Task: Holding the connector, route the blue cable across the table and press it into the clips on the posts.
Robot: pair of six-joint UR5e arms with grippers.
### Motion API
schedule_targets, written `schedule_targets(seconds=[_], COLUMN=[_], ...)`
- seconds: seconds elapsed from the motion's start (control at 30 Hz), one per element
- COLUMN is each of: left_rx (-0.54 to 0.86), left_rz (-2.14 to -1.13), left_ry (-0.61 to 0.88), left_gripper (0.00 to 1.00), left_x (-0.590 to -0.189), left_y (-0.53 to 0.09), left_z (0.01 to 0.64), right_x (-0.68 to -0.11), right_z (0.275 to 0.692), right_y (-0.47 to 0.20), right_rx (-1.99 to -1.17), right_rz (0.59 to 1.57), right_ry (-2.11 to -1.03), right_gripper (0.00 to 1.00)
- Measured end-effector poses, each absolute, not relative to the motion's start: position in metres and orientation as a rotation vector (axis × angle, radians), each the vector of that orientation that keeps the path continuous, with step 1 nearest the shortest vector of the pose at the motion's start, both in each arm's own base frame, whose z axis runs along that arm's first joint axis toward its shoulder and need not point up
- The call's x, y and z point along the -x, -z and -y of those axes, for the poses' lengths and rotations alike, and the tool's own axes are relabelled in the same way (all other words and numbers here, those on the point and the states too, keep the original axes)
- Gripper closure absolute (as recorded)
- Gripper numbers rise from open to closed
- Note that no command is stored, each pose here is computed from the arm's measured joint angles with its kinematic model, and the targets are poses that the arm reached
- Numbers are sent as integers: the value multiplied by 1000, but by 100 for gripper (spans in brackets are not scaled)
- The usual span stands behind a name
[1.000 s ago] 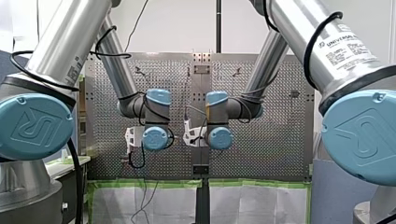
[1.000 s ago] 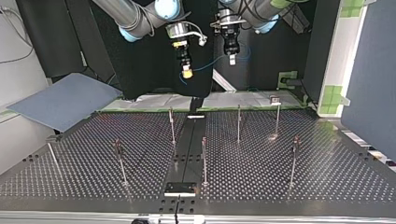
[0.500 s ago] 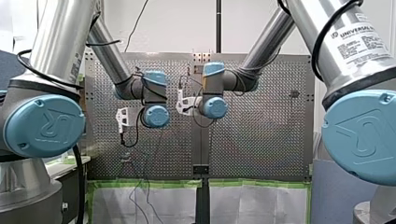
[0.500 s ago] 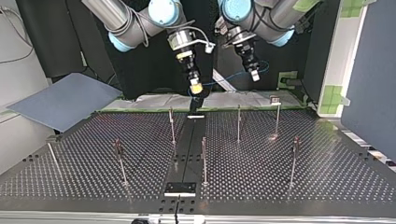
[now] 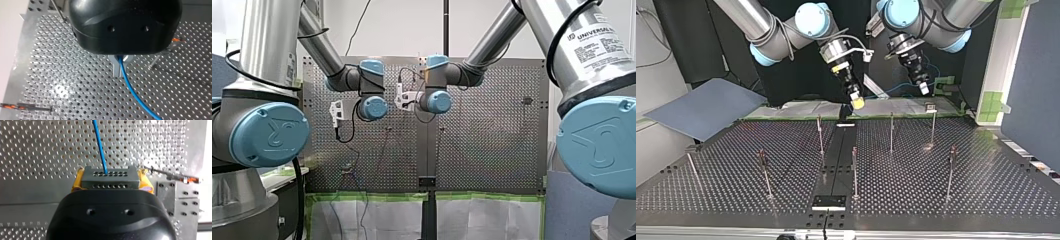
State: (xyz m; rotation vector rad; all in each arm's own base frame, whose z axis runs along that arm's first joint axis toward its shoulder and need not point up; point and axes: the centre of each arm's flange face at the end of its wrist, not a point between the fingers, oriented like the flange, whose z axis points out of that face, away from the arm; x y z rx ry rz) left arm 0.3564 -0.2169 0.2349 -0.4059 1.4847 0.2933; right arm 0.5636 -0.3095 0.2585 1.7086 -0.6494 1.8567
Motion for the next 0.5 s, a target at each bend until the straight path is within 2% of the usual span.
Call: schedule_targets(seconds=[0.5], left_rx=[450], left_rz=[-1433], left_ry=[-229], left_gripper=[100], left_x=[-354], left_y=[-301], left_z=[204], right_x=[-589], right_z=[317], right_y=[-297], right_rx=[-1746], right_rz=[635], right_ry=[-1871], right_gripper=[100])
